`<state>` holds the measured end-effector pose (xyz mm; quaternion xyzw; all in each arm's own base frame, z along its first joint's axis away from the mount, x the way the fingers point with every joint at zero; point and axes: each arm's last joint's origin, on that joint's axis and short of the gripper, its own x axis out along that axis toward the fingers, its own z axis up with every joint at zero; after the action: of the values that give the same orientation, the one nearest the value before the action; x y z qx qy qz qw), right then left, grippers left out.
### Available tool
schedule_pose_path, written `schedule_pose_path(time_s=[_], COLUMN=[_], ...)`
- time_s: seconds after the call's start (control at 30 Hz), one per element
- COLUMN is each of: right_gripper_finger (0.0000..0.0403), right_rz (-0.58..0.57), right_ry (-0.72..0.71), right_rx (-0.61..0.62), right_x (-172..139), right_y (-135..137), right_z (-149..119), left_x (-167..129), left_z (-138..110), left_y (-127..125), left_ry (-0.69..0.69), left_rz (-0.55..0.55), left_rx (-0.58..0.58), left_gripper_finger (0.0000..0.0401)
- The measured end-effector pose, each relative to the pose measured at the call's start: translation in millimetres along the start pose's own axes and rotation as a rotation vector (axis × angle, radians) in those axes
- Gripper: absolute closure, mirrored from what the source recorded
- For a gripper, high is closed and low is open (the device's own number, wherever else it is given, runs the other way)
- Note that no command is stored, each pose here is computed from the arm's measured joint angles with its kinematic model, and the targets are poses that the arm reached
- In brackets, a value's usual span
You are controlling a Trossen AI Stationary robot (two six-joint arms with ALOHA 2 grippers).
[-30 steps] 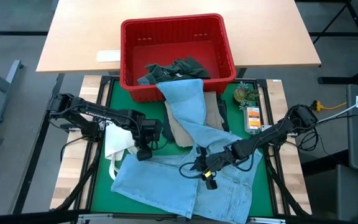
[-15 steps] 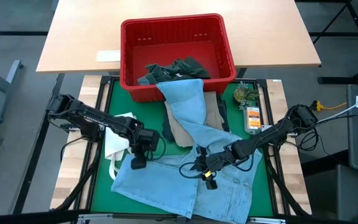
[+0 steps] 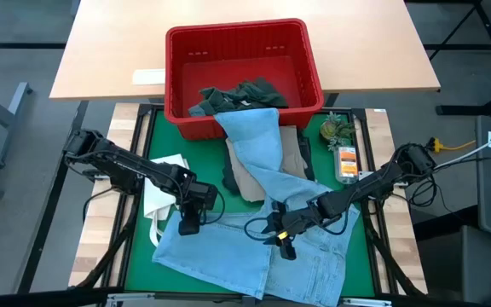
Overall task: Fold laundry
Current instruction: Remove the blue pants from the laundry bin
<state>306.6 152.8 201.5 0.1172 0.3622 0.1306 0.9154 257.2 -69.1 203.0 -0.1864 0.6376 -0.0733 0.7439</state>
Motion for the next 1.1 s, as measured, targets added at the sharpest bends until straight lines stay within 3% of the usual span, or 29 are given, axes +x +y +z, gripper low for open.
schedule_pose_path(time_s=[0.17, 0.3, 0.63, 1.1], right_gripper_finger=[0.0237, 0.0237, 0.0237, 0.0237], right_rz=[-0.03, -0.061, -0.103, -0.156], right_ry=[0.106, 0.178, 0.211, 0.262], right_rx=[0.116, 0.156, 0.158, 0.172], right_x=[2, 13, 28, 27], right_y=[-3, -6, -11, -15], right_z=[-11, -22, -33, -38], left_x=[0, 0, 0, 0], left_z=[0, 0, 1, 1], left_y=[0, 0, 1, 1], left_ry=[-0.002, -0.006, -0.016, -0.016], left_rz=[0.005, 0.011, 0.028, 0.027], left_rx=[-0.001, 0.0, 0.0, 0.0], left_gripper_finger=[0.0364, 0.0394, 0.0368, 0.0388])
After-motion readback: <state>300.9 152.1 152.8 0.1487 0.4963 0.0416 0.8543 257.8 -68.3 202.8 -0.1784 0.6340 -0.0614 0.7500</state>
